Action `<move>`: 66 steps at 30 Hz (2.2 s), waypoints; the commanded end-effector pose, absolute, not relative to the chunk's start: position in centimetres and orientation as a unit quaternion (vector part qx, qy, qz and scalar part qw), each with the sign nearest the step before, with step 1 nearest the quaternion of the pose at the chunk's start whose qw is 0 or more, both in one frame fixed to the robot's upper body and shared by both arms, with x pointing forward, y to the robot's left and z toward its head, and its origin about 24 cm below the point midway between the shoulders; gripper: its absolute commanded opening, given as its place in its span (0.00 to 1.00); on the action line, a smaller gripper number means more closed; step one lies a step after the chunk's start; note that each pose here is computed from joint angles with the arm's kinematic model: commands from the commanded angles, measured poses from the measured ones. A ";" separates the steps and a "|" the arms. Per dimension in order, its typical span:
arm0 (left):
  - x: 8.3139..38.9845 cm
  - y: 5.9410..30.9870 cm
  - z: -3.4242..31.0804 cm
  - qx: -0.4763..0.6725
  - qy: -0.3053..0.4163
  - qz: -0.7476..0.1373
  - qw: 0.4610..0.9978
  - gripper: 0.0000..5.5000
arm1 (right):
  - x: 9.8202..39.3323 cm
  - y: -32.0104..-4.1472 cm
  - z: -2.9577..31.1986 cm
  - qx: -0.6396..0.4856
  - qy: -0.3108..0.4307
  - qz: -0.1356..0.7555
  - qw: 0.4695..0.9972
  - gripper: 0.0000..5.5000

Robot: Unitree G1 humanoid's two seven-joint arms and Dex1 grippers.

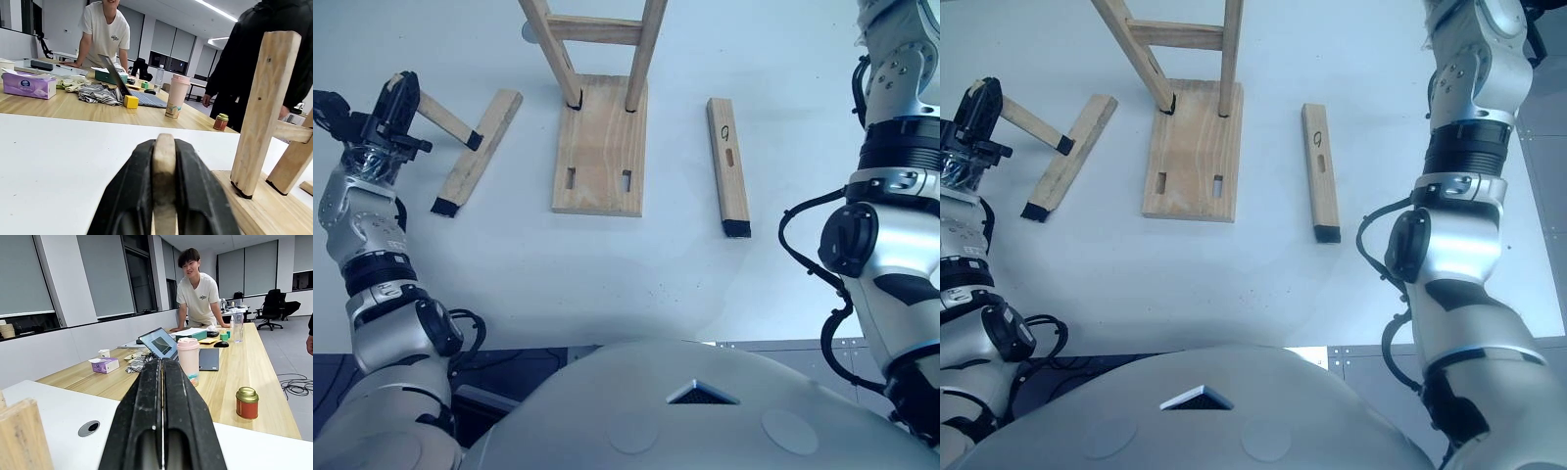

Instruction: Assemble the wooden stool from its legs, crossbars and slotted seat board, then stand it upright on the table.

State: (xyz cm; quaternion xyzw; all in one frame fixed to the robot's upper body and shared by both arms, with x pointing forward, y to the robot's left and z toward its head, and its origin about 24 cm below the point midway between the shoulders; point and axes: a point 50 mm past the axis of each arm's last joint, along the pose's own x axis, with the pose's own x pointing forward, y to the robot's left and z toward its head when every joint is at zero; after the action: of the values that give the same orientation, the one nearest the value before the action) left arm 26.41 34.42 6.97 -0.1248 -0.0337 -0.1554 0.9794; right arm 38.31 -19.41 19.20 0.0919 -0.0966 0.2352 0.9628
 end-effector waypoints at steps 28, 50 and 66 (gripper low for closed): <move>20.5 30.8 -2.4 -0.089 0.163 -0.157 0.970 0.07 | 37.8 -19.3 16.5 0.071 -0.064 0.219 0.971 0.00; 21.3 31.7 4.5 0.041 0.225 -0.167 0.959 0.37 | 36.8 -18.9 14.4 0.063 -0.038 0.222 0.972 0.00; 19.2 32.6 3.1 0.050 0.366 -0.135 0.919 0.51 | 36.0 -19.2 12.9 0.070 -0.016 0.199 0.977 0.00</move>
State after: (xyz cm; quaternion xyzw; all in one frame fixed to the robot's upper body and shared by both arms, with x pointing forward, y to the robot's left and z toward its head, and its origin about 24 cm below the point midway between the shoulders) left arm 19.75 32.66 4.19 0.0539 0.3444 -0.1361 0.9274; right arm 36.08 -19.01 13.05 0.0741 -0.0243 0.2052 0.9756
